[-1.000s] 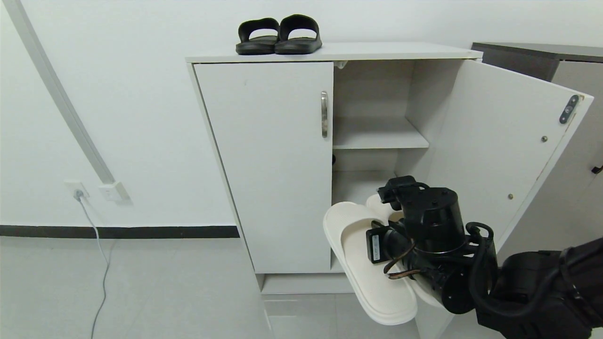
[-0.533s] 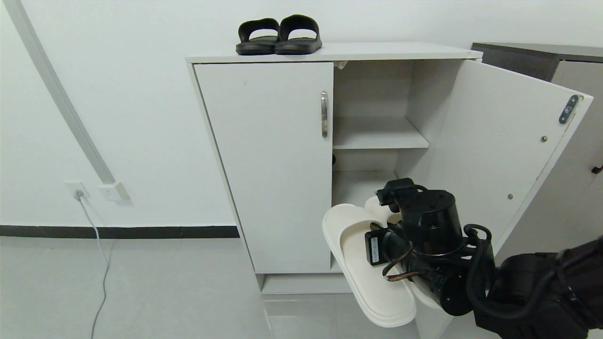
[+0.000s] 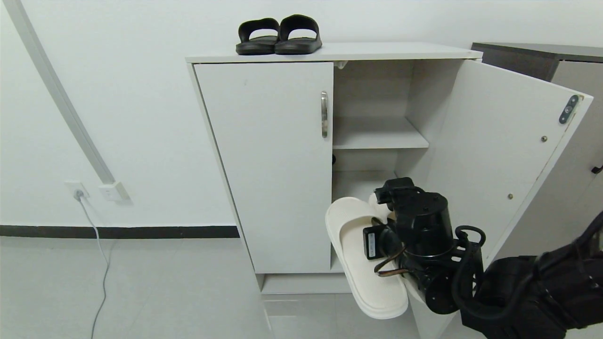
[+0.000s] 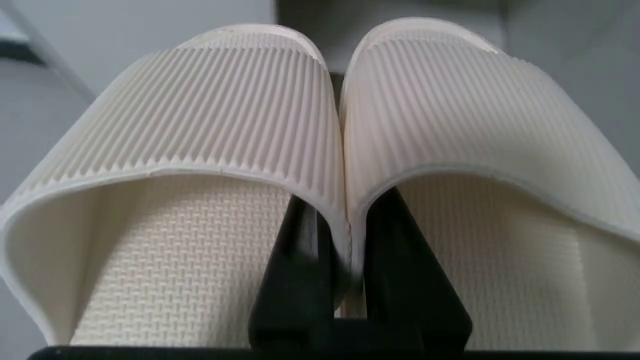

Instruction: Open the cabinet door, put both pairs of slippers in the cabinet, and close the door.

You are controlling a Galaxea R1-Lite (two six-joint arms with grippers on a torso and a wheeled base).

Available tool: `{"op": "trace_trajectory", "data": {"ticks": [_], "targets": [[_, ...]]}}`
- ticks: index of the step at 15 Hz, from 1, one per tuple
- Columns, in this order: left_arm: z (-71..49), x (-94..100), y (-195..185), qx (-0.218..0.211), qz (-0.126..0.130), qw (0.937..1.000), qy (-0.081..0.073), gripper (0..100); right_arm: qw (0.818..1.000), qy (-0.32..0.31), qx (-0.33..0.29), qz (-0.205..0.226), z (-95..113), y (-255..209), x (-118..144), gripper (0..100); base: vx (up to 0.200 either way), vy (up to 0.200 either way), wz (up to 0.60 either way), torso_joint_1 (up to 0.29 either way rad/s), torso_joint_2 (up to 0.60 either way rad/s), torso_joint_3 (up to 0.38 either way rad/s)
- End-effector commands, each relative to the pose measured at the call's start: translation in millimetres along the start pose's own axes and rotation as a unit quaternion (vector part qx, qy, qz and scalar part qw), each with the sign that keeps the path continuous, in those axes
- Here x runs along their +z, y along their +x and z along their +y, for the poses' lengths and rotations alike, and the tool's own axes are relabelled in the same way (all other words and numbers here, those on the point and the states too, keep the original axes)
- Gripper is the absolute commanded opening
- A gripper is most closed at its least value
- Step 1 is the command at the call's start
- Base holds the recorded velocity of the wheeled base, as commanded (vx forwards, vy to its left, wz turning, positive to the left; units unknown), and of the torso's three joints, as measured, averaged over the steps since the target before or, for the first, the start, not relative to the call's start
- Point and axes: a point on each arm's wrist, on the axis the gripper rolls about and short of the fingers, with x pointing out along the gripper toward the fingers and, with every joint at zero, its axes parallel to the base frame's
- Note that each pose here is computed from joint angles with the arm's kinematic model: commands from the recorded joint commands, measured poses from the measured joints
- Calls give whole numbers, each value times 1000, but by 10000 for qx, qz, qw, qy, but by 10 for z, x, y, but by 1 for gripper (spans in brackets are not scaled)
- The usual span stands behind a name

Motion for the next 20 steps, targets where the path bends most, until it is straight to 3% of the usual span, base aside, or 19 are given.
{"op": "trace_trajectory", "data": {"ticks": [1,4,8,15,20], "targets": [[0,4,1,-8,6,10000,33,0,9990,116,-392,-180,47,151,58,0,0,0,0,0,0,0],[0,-1,2,-8,13,10000,33,0,9944,286,-937,-396,29,319,158,0,0,0,0,0,0,0],[0,-1,2,-8,13,10000,18,0,9944,298,-926,-414,44,318,168,0,0,-150,0,3,1,5],[0,-1,2,-1,13,10000,10,0,9948,269,-911,-372,76,375,76,0,0,0,0,0,0,0],[0,4,1,-1,6,10000,-5,0,9928,263,-1130,-314,-64,454,56,0,0,0,0,0,0,0]]}}
